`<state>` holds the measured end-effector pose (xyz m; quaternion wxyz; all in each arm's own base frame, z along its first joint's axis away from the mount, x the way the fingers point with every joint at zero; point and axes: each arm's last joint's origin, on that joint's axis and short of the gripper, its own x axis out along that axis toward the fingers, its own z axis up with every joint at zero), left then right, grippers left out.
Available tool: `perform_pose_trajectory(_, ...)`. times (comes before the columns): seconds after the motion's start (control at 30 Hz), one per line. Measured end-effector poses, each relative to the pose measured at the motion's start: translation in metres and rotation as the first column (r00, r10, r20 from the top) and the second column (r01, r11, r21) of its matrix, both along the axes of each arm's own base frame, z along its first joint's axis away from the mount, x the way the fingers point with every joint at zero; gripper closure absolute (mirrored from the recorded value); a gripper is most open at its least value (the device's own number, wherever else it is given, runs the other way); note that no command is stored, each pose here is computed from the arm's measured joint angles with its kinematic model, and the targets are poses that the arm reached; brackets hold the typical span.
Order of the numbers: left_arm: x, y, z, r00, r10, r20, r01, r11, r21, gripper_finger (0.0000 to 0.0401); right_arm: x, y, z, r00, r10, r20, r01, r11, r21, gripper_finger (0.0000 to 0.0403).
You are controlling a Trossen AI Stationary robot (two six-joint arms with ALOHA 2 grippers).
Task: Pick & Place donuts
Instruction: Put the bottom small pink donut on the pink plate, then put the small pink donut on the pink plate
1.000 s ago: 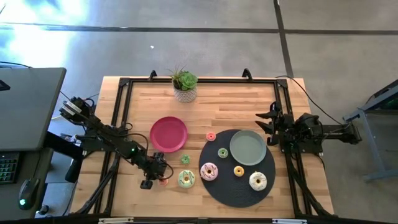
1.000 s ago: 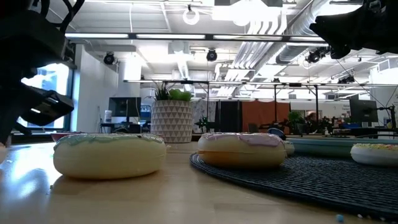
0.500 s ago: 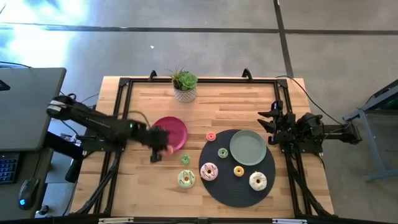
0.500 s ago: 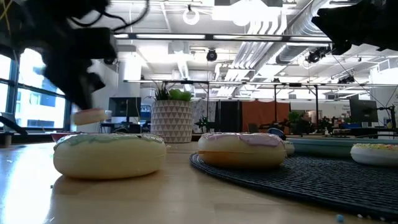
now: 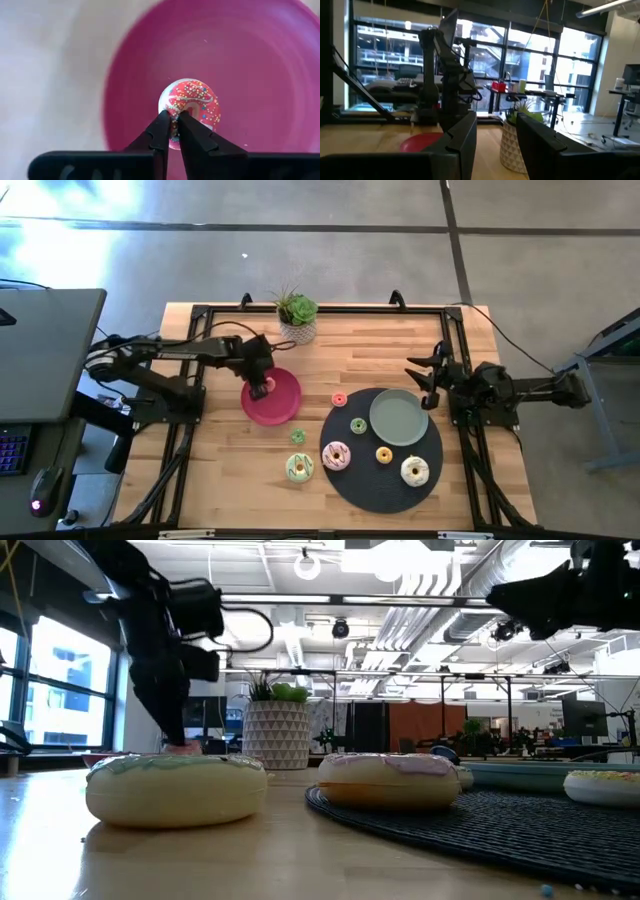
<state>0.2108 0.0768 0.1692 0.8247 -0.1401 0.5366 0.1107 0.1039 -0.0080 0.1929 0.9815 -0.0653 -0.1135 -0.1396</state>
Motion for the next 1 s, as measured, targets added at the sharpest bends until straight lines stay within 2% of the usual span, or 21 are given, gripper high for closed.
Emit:
perform_pose_trajectory(0.13,0.006,0.007,-0.013,1.0,-0.005,-0.025,0.005,1.0,-0.002,0.0334,0.006,0.0,0.002,1.0,0.0,0.006,0.0,1.0,0.004,0.0274)
perform_pose_trajectory(0.27,0.009,0.008,-0.012,0.999,0.004,-0.042,-0.002,1.0,0.028,0.0301,0.017,-0.003,-0.003,1.0,-0.011,-0.03,0.012,0.999,0.04,0.0274)
perform_pose_trajectory(0.37,0.012,0.01,-0.005,0.998,0.005,-0.06,-0.003,0.999,0.038,0.0275,0.03,-0.006,-0.001,0.995,0.002,-0.097,0.008,0.995,0.103,0.0274)
perform_pose_trajectory(0.43,0.013,0.012,0.004,0.996,0.004,-0.094,0.004,0.997,0.082,0.026,0.043,-0.007,0.004,0.987,0.037,-0.155,-0.016,0.991,0.134,0.0274)
perform_pose_trajectory(0.57,0.019,0.016,0.023,0.992,0.008,-0.128,0.01,0.99,0.143,0.0241,0.079,-0.009,0.015,0.952,0.099,-0.291,-0.053,0.985,0.164,0.0274)
perform_pose_trajectory(0.67,0.026,0.019,0.037,0.996,0.012,-0.092,0.003,0.987,0.161,0.0238,0.11,-0.01,0.016,0.897,0.131,-0.422,-0.055,0.981,0.187,0.0272)
perform_pose_trajectory(0.8,0.033,0.022,0.051,0.999,0.021,-0.04,-0.013,0.983,0.181,0.024,0.147,-0.012,0.006,0.77,0.158,-0.618,-0.018,0.974,0.227,0.026)
perform_pose_trajectory(0.93,0.037,0.023,0.066,0.999,0.041,0.007,-0.042,0.983,0.18,0.024,0.18,-0.012,-0.002,0.663,0.266,-0.7,-0.051,0.949,0.311,0.0236)
perform_pose_trajectory(1.0,0.034,0.023,0.077,0.999,0.049,0.014,-0.051,0.975,0.214,0.0241,0.193,-0.011,-0.006,0.61,0.308,-0.73,-0.065,0.937,0.342,0.0222)
